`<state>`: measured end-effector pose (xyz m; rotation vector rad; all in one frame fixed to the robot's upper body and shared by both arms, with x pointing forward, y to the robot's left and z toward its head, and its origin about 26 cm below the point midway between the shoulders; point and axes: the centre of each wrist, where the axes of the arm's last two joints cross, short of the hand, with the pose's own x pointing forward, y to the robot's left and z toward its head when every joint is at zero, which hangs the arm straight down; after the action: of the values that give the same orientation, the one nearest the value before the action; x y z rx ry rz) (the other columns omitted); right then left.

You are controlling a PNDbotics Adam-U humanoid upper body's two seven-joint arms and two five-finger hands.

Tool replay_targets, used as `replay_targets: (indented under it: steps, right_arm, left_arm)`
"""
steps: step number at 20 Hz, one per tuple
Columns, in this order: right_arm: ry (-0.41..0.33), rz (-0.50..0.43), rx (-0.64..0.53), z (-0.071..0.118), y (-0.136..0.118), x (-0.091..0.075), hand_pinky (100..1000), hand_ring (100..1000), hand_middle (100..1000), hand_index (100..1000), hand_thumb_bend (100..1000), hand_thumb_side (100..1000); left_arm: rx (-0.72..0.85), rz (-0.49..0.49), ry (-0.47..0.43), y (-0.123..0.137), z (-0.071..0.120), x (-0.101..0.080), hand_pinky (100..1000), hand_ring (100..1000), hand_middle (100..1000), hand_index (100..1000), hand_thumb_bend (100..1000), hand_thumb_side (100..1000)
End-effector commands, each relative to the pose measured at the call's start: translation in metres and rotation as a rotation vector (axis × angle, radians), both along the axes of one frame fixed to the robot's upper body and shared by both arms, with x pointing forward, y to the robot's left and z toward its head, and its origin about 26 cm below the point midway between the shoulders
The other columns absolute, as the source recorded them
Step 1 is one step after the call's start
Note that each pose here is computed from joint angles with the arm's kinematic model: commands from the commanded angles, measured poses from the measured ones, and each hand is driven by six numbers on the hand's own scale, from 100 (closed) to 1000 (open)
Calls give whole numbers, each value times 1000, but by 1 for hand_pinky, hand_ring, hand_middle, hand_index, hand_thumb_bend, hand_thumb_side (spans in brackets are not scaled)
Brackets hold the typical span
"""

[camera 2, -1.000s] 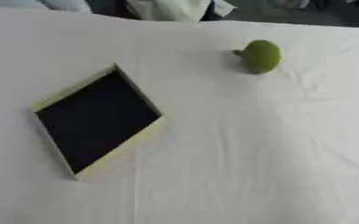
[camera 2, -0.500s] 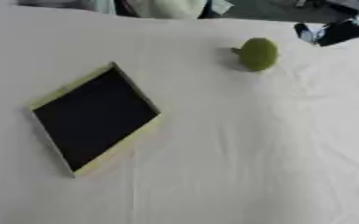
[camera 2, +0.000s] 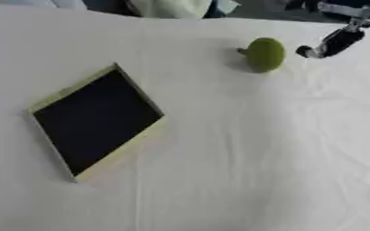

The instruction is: Pick up objects on the table and place them in the box.

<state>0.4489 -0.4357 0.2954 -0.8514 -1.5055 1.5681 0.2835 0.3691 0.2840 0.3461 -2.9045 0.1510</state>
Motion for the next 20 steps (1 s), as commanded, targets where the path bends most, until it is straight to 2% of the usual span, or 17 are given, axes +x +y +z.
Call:
replay_targets:
  steps: [1,6,11,20]
  right_arm:
    - [66,134,-153,17,-11,-5,940,1000,989,1000,289,100]
    - [67,171,-183,18,-18,-5,935,1000,990,1000,325,100]
    - [62,169,-191,9,-20,-1,917,1000,978,1000,231,115]
    - [92,163,-202,-13,-10,10,909,1000,970,1000,165,207]
  left_arm:
    - [39,-7,-27,-2,11,-5,615,618,549,711,100,521]
    - [36,-16,-32,-3,12,-4,615,618,549,710,100,524]
    - [36,-25,-39,-4,13,-3,614,618,550,710,100,531]
    - [33,-38,-47,-6,14,-3,614,618,550,710,100,534]
